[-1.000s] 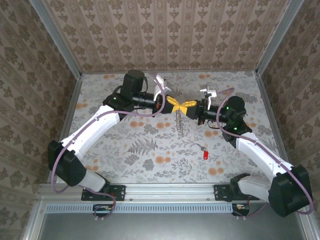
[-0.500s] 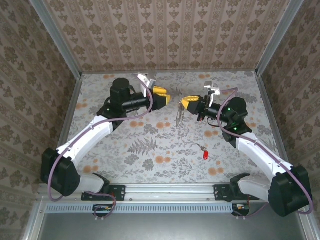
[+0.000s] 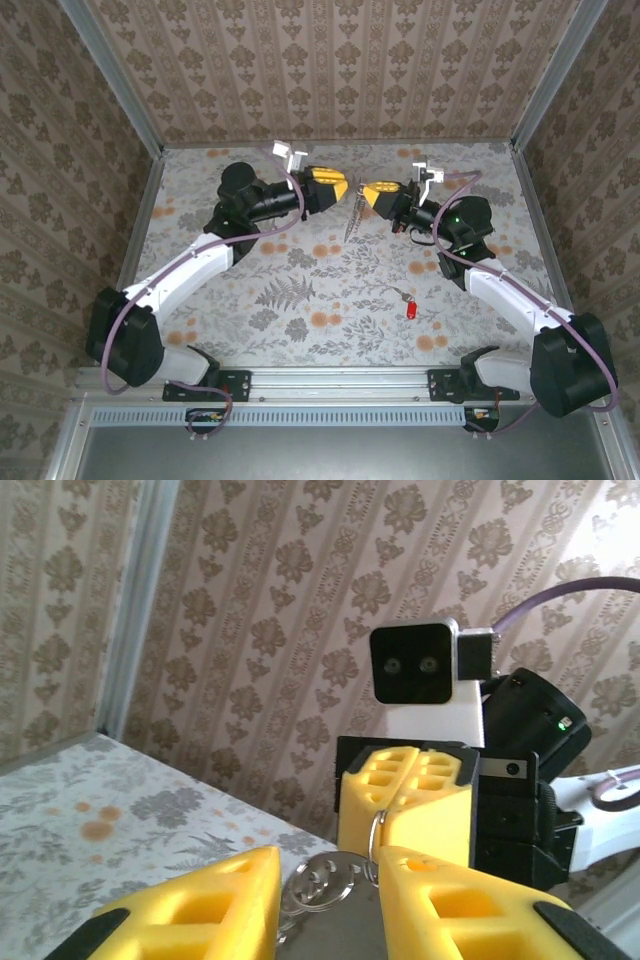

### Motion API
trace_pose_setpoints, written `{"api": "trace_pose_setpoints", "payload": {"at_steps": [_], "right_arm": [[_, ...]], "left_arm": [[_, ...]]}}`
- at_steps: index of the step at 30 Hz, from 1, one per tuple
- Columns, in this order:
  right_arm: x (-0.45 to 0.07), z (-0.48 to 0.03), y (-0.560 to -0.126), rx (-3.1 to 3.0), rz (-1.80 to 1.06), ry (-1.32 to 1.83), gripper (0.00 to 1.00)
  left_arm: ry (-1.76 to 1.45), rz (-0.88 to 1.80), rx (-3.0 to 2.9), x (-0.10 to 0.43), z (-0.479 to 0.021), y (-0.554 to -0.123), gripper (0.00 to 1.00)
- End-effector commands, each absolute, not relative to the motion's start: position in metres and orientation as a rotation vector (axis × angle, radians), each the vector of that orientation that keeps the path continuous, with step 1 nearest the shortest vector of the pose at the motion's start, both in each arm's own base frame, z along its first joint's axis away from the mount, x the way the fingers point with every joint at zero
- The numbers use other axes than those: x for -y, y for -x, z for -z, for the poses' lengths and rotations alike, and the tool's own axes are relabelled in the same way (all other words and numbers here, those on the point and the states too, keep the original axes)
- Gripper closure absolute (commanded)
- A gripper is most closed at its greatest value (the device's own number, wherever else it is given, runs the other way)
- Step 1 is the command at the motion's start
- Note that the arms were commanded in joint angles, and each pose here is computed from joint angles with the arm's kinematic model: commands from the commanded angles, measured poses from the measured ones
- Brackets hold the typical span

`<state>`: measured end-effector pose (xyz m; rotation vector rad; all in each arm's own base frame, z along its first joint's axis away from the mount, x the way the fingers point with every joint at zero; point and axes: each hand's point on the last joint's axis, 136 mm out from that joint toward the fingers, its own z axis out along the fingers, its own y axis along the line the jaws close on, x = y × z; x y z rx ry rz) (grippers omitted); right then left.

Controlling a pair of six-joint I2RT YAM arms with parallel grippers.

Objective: Put the keys on the keyring

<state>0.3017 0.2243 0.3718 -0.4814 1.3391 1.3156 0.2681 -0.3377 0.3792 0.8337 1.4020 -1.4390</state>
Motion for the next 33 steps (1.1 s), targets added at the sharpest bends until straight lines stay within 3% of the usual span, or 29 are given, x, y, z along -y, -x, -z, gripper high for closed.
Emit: {"api": "trace_pose_setpoints", "payload": {"at_steps": [1, 27, 33], "right_arm": [[-0.223, -0.39, -0.297, -1.257, -1.315, 0.491, 1.0], [-0.226, -0.384, -0.298, -1.281, -1.314, 0.5, 1.0], [-0.225, -0.381, -0.298, -1.291, -1.312, 0.498, 1.0]], "left_arm": [[-0.892, 1.501, -1.34, 0.345, -0.389, -0.255, 0.68], [-0.969, 1.544, -1.306, 0.366, -0.392, -0.246, 0.78], [-0.973, 1.54, -1.298, 0.367, -0.393, -0.244, 0.88]]}}
